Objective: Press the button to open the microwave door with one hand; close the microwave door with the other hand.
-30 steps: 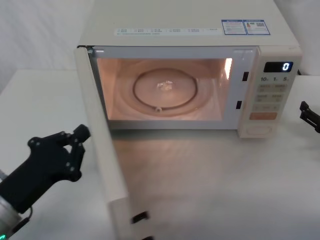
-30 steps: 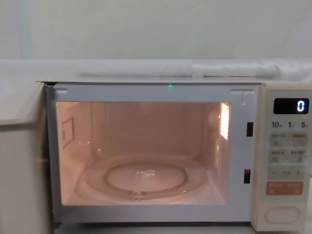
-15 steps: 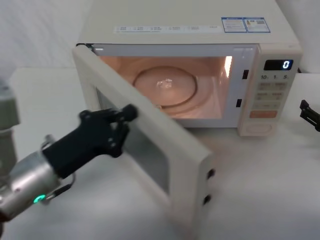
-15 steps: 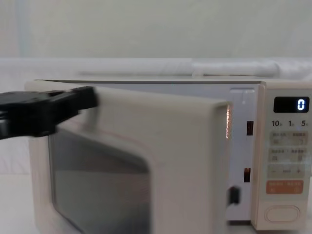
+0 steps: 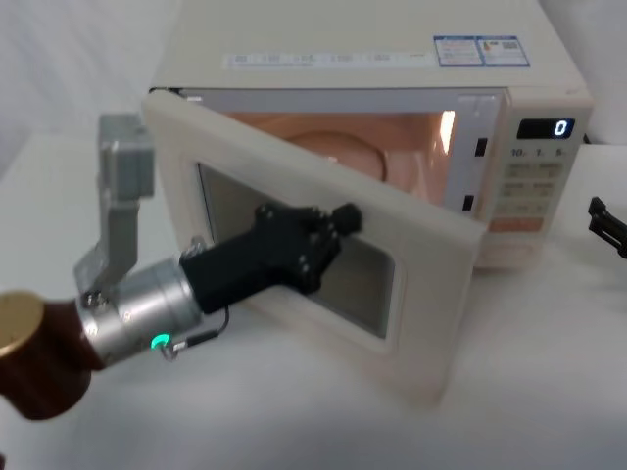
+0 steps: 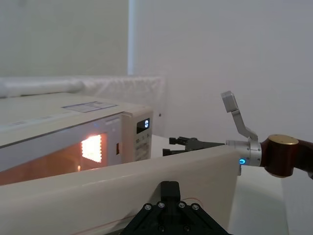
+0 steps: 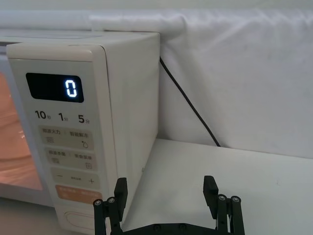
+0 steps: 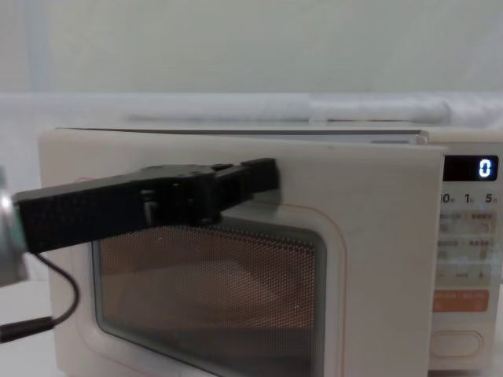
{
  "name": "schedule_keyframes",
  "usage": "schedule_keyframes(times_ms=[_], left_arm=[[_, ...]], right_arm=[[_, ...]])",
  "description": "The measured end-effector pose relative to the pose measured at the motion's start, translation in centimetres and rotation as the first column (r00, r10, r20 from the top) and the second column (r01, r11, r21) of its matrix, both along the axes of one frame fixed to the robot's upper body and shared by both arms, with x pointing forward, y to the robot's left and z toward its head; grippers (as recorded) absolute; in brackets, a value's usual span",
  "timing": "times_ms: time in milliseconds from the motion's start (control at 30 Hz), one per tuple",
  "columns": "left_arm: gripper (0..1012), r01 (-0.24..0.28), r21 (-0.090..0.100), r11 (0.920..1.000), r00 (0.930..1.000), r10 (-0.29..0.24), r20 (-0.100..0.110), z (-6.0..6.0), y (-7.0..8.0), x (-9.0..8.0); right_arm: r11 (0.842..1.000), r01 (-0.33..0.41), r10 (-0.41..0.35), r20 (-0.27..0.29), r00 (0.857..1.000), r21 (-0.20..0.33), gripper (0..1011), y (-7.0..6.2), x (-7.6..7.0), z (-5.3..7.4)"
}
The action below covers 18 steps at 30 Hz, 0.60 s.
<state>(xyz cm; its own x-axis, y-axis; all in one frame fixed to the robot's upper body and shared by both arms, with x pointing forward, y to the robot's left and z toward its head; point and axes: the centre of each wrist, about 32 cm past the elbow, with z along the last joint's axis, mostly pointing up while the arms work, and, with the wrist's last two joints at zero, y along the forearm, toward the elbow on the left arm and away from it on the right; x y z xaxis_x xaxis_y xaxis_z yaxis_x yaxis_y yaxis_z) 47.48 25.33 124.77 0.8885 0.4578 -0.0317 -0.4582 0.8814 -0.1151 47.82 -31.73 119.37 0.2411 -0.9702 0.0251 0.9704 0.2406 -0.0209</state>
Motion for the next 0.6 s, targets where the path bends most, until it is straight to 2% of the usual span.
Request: schedule_keyframes(times_ms=[167,267,300,433,600], left_arm=[[0,0.023,0.008,0.9997,0.9996,-0.023,-0.013,0.1,-0.8,1.3],[0,0.027,0.021,0.9994,0.9993,-0.026,-0.025,0.2,-1.3,2.1],[0,0.019,0.028,0.9994,0.9993,-0.018,-0.034,0.1,-1.5,2.4],[0,-0.009,0.048,0.9988,0.999,0.011,-0.044,0.2,-1.9,3.1],[0,-0.038,0.071,0.9968,0.9984,0.041,-0.039,0.6,-2.5,4.1]], right_arm=[[1.0,0.0,0.0,0.0,1.0,0.0,1002,0.0,0.0,0.0],[1.0,0.0,0.0,0.0,1.0,0.0,1002,0.0,0.0,0.0],[1.0,0.0,0.0,0.0,1.0,0.0,1002,0.0,0.0,0.0],[1.0,0.0,0.0,0.0,1.0,0.0,1002,0.0,0.0,0.0],[1.0,0.0,0.0,0.0,1.0,0.0,1002,0.0,0.0,0.0]])
